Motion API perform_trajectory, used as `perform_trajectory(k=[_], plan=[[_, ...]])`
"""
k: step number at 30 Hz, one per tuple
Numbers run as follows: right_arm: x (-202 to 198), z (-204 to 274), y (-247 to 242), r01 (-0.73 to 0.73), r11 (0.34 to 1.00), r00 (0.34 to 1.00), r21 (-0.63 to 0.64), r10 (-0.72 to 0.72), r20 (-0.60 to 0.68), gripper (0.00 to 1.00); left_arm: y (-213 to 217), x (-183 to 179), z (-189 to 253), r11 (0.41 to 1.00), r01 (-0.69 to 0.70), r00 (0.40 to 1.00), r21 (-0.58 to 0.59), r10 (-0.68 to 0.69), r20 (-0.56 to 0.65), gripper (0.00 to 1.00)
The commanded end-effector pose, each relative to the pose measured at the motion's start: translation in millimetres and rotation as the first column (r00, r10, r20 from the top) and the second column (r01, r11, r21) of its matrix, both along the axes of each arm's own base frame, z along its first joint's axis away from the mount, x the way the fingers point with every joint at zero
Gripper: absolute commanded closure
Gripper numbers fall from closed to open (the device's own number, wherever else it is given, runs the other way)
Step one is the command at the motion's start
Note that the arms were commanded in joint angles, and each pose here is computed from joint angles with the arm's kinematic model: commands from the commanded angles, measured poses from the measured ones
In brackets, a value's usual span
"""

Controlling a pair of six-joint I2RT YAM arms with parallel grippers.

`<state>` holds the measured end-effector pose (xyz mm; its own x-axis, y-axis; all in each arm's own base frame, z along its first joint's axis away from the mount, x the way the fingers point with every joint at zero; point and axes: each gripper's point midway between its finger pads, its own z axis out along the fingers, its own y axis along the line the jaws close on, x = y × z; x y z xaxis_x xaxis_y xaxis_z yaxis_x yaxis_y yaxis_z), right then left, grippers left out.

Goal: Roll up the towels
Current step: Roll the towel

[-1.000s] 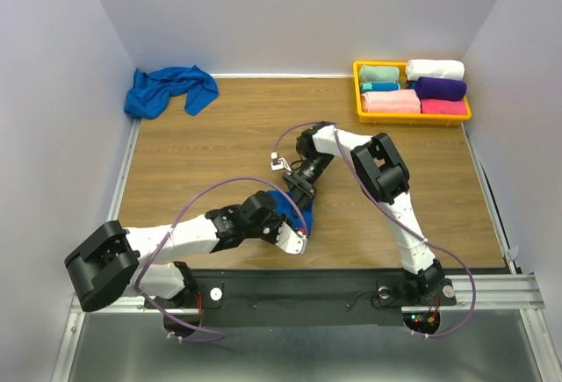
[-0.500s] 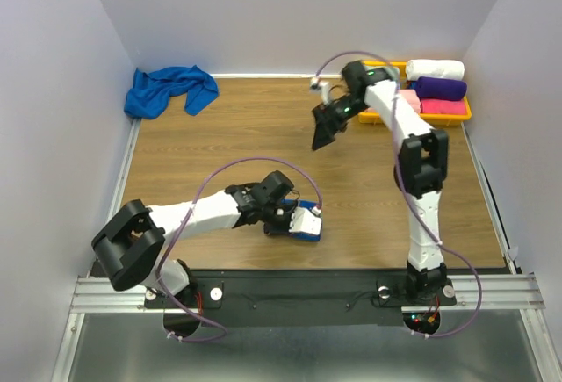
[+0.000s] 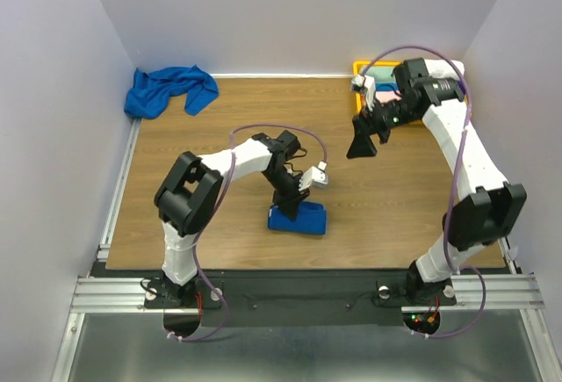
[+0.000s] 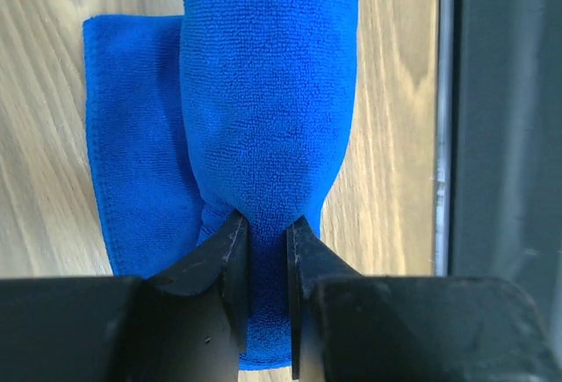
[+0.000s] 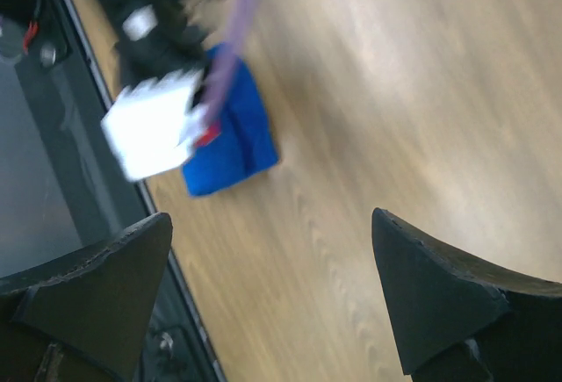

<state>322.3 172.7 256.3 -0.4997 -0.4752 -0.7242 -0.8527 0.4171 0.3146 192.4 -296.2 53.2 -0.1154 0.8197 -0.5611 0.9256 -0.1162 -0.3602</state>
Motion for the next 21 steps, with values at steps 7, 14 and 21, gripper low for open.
perform_trajectory(k=[7,14,21], plan=[[-55.7,-35.5,21.1,-0.027,0.976,0.970,-0.217,0.078,0.230,0.08,23.8,22.3,-32.0,0.991,-0.068,0.934,0.111,0.102,-0.342,0.94],[-68.5,-78.1,88.7,-0.091,0.937,0.893,-0.338,0.227,0.388,0.10,22.2,33.7,-36.8,0.990,-0.084,0.921,0.116,0.122,-0.369,0.94],[-94.2,-143.0,121.3,-0.162,0.870,0.794,-0.466,0.395,0.462,0.06,25.6,35.6,-41.2,0.989,-0.096,0.907,0.114,0.134,-0.399,0.91]])
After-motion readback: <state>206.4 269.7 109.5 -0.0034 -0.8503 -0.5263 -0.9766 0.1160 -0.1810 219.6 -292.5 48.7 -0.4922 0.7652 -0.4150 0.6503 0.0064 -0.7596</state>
